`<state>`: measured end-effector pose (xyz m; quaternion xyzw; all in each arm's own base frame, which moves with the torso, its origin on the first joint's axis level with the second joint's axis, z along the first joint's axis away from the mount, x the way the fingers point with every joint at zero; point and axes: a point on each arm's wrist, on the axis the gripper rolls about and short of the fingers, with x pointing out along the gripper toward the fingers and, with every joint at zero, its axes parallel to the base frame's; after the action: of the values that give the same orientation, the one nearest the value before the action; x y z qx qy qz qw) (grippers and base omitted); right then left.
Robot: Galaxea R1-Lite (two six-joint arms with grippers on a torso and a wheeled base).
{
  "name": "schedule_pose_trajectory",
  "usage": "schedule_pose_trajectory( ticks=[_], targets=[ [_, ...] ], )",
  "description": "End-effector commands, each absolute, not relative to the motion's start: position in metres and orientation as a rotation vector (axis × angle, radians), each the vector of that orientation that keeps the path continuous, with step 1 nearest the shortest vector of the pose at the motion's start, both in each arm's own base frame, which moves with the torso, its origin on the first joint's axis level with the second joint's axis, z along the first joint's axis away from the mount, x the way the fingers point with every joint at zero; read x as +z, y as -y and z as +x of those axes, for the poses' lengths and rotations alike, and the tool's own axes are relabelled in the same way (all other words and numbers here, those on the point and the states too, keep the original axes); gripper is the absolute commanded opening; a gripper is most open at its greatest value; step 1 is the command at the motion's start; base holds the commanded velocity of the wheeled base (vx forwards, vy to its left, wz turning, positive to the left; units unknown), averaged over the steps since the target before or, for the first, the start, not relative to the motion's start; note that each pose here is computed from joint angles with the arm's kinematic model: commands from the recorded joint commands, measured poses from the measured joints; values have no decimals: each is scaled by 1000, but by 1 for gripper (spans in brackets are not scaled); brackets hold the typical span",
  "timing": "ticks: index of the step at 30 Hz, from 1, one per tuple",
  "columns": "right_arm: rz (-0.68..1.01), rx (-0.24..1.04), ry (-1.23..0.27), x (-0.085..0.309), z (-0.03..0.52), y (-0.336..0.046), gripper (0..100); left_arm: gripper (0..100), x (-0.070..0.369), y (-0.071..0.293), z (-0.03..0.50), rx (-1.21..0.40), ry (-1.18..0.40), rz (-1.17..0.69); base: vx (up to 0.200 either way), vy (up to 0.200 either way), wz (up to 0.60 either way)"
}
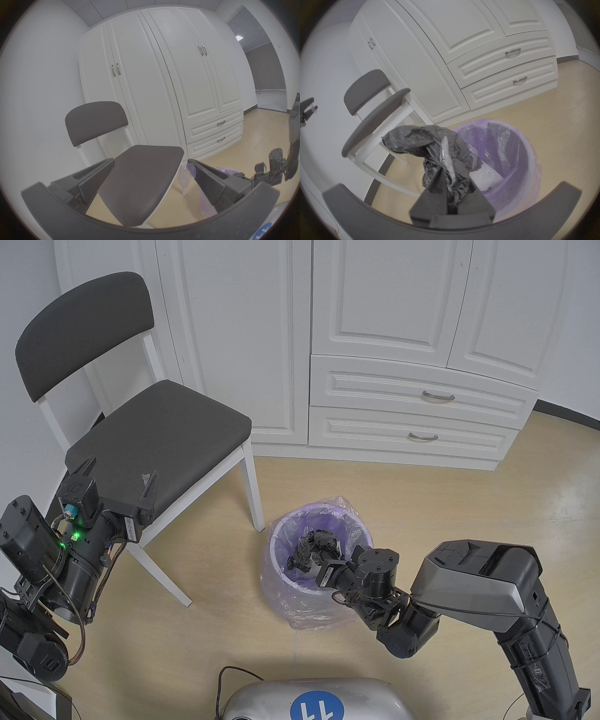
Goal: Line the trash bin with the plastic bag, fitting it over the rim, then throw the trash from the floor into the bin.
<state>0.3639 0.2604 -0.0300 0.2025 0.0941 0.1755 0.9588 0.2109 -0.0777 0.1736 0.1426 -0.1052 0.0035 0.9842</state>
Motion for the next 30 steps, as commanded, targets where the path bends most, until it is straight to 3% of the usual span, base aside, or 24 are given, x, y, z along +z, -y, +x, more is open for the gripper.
schedule_pose_trajectory(
  ticks=[1,18,26,30],
  targets=[
    [390,346,-232,-39,362,-259,0,100,173,78,211,8,210,287,0,0,0],
    [355,309,-360,-44,362,-260,0,100,173,78,212,6,207,290,0,0,0],
    [430,300,-338,-56,374,-268,0,100,172,78,212,4,203,292,0,0,0],
    [501,260,-258,-56,386,-276,0,100,170,79,213,3,196,294,0,0,0]
  ],
)
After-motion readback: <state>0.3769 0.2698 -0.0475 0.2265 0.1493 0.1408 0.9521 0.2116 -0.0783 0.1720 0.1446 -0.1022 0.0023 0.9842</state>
